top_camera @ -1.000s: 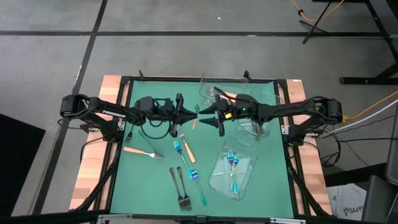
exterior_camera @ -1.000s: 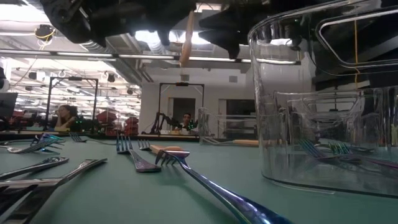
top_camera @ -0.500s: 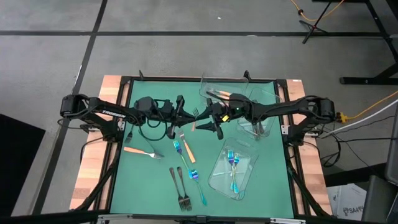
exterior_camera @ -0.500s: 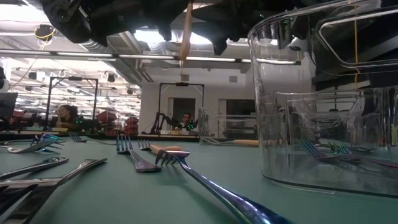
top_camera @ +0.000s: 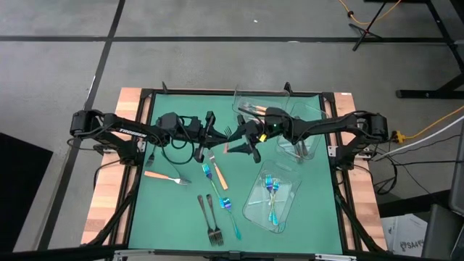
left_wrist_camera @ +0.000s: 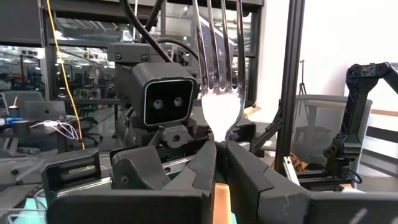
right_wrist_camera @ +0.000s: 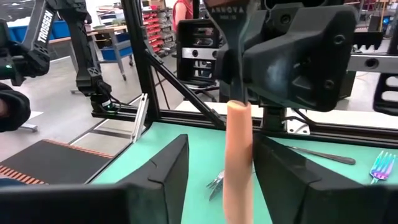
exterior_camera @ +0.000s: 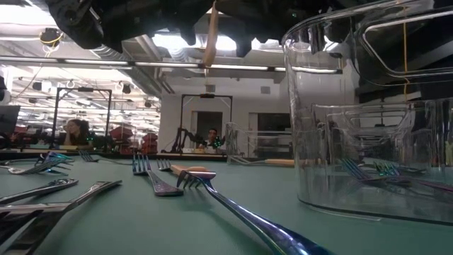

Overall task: Sort silverware by color (type)
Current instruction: Put the orange fork into the top transparent bin

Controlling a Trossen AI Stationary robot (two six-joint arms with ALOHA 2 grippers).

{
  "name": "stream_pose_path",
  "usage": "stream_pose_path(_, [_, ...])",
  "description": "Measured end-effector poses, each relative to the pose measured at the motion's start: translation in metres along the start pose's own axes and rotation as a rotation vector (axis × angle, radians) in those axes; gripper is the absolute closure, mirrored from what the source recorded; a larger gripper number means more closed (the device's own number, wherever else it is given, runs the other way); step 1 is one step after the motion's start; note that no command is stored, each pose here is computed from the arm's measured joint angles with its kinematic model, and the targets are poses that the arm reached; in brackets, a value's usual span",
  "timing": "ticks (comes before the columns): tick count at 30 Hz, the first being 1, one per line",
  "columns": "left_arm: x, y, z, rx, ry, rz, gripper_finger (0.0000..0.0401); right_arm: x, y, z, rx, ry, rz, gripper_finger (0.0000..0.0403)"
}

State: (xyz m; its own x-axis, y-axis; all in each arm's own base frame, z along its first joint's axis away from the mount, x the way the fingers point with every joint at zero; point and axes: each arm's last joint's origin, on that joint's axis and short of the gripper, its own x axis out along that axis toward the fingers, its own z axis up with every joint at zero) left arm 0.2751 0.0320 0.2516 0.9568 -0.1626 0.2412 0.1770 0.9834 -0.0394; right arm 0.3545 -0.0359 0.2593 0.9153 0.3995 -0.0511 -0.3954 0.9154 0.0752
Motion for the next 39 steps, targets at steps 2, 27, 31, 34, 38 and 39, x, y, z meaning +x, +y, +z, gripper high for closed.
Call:
stream_pose_path(2, [0.0,0.0,0.0,0.0,0.0,0.0,0.0378,0.0,0.0,0.0,0.0,0.0,0.0,0.0255])
stream_pose_path(27, [0.0,0.0007,-0.0003,-0.001,0.0,0.03,0.0379,-0.0002,-0.0007,-0.0002,0.004,0.001,-0.017,0.0398])
stream_pose_path(31, [0.0,0.001,-0.001,-0.004,0.007,0.035,0.0379,-0.0003,-0.0008,-0.0004,0.006,0.003,-0.021,0.04])
stream_pose_path(34, [0.0,0.0011,-0.0013,-0.005,0.01,0.036,0.0379,-0.0003,-0.0008,-0.0006,0.006,0.003,-0.021,0.04])
stream_pose_path(38, [0.0,0.0011,-0.0013,-0.005,0.01,0.036,0.0378,-0.0003,-0.0008,-0.0006,0.006,0.003,-0.021,0.04])
stream_pose_path(39, [0.0,0.0011,-0.0013,-0.005,0.01,0.036,0.0378,-0.0003,-0.0009,-0.0006,0.006,0.003,-0.021,0.04])
